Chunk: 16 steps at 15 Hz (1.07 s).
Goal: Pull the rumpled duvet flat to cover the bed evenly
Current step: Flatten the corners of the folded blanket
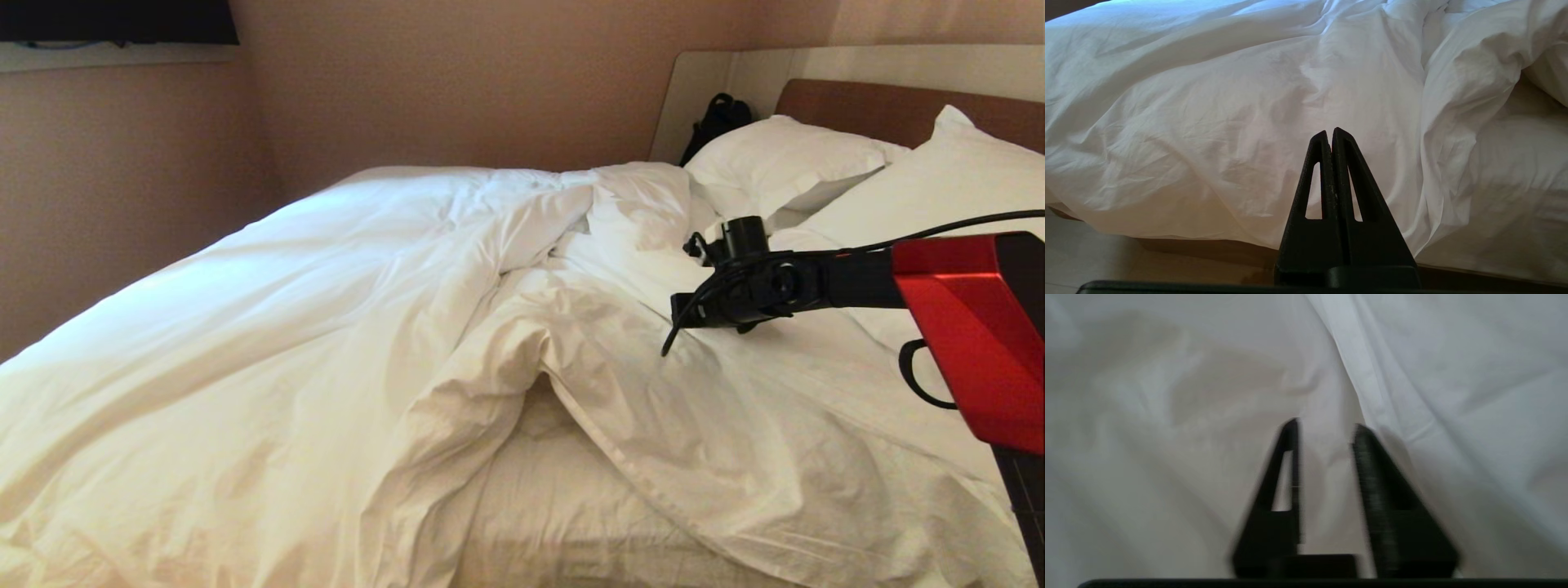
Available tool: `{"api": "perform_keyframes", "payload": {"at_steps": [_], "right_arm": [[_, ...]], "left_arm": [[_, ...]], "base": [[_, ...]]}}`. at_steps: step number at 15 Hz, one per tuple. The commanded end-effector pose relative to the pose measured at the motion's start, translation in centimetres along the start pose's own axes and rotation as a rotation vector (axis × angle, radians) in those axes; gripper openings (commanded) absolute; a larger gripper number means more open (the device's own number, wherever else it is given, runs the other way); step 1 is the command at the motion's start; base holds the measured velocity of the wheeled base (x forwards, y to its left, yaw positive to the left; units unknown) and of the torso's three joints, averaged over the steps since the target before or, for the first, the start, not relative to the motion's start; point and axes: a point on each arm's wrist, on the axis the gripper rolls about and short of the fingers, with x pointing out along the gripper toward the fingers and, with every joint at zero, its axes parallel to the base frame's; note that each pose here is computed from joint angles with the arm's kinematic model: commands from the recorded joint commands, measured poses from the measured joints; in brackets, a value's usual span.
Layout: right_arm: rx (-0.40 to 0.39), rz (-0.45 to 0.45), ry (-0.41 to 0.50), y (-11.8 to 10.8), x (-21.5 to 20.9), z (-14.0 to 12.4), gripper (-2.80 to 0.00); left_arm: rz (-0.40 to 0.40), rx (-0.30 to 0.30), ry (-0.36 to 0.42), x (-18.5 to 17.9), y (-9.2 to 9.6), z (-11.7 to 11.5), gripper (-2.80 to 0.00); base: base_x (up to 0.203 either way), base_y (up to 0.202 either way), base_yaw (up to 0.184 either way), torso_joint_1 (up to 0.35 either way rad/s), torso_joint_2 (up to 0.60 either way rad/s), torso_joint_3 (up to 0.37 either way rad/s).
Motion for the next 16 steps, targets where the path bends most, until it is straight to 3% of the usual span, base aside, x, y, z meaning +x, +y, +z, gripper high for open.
{"api": "perform_keyframes", "payload": {"at_steps": [1, 6, 16], "right_arm": [[-0.004, 0.003, 0.019, 0.3, 0.6, -0.5, 0.00], [-0.023, 0.023, 0.059, 1.7, 2.1, -1.9, 0.00], [-0.033, 0.002, 0.129, 1.4, 5.4, -4.6, 0.00]], "left_arm": [[0.000, -0.001, 0.000, 0.0, 0.0, 0.0, -2.80], [0.000, -0.001, 0.000, 0.0, 0.0, 0.0, -2.80], [0.000, -0.001, 0.000, 0.0, 0.0, 0.0, -2.80]], "base": [[0.000, 0.000, 0.000, 0.000, 0.00, 0.000], [0.000, 0.000, 0.000, 0.000, 0.00, 0.000], [0.000, 0.000, 0.000, 0.000, 0.00, 0.000]]}}
